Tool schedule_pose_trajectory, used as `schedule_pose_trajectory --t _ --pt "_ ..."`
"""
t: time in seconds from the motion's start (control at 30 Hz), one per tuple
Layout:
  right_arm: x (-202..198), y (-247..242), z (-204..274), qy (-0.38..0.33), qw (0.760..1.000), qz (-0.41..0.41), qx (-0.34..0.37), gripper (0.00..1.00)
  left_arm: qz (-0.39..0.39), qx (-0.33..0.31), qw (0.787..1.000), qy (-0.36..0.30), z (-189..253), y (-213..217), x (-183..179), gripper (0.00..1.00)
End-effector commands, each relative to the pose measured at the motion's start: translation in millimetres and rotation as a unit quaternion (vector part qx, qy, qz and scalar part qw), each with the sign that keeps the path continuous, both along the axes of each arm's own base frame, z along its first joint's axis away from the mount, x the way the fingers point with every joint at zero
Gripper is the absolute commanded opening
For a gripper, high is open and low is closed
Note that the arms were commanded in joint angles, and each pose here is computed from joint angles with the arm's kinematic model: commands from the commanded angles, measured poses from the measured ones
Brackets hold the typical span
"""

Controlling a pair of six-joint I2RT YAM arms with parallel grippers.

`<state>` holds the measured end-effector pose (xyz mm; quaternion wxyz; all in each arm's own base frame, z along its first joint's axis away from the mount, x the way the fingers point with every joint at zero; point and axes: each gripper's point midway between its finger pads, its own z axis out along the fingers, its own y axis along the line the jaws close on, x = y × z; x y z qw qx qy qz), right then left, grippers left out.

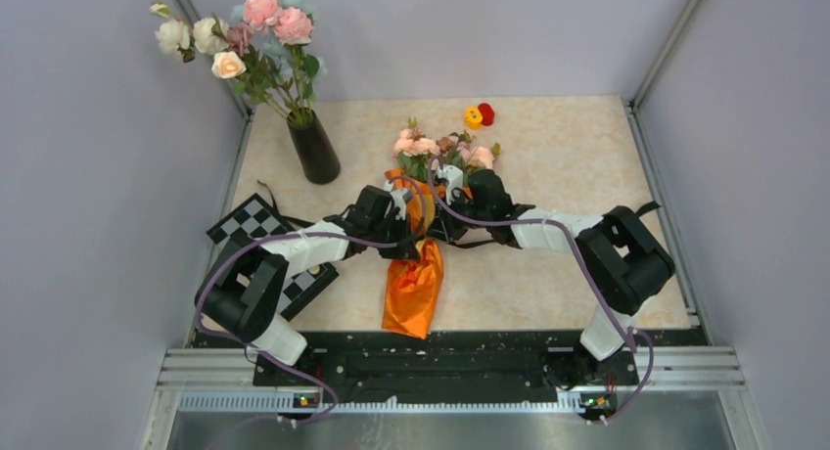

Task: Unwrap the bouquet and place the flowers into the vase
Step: Untie the ribbon from the wrapping paper.

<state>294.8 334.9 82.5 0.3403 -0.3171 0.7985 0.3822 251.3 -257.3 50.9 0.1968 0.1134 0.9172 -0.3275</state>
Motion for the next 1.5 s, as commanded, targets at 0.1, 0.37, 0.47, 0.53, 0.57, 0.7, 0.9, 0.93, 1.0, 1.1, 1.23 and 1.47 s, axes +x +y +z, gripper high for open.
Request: schedule_pose_trajectory --t 0.1,0.37,0.47,0.53,0.57,0.7,0.9,0.93,1.0,1.1,1.23,1.47 --pt "11.1 11.1 9.2 -0.038 0.999 0.013 0.003 0.22 -0.007 -0.008 1.0 -0.003 3.1 0.6 -3.4 0.0" --pt "2.8 10.7 24.4 -0.042 0.999 0.022 0.021 0.22 -0.001 -0.006 1.0 0.0 1.4 2.0 -2.5 0.0" --pt "-1.9 12.2 27.8 -0.039 0.998 0.03 0.027 0.22 0.0 -0.007 1.0 0.002 1.2 1.8 -1.7 0.0" --pt "-5.4 13.1 28.3 -0.037 0.998 0.036 0.029 0.23 0.0 -0.006 1.0 0.003 1.0 1.7 -1.8 0.0" --pt "-7.3 14.0 28.6 -0.037 0.998 0.041 0.031 0.23 0.0 -0.007 1.0 0.003 0.9 1.5 -1.8 0.0" --pt "-11.6 16.2 27.9 -0.034 0.998 0.048 0.032 0.23 0.0 -0.007 1.0 0.003 1.3 1.6 -1.3 0.0" --pt "-8.6 14.8 13.8 -0.027 0.999 0.042 0.017 0.23 0.001 -0.005 1.0 0.004 0.4 2.3 -1.7 0.0" --pt "-7.9 14.5 12.4 -0.027 0.999 0.04 0.016 0.23 0.001 -0.005 1.0 0.005 0.1 2.6 -1.8 0.0" --pt "-6.0 13.7 10.8 -0.029 0.999 0.036 0.012 0.23 0.001 -0.005 1.0 0.005 -0.1 2.9 -2.3 0.0" --pt "-3.5 12.5 8.1 -0.032 0.999 0.032 0.006 0.23 0.002 -0.005 1.0 0.006 -0.7 3.1 -2.7 0.0" --pt "-1.7 11.0 0.7 -0.029 0.999 0.027 -0.003 0.22 0.0 -0.006 1.0 0.006 -0.6 2.7 -3.3 0.0" --pt "1.9 10.3 -7.0 -0.028 0.999 0.022 -0.013 0.22 0.001 -0.007 1.0 0.006 -0.7 2.8 -3.0 0.0"
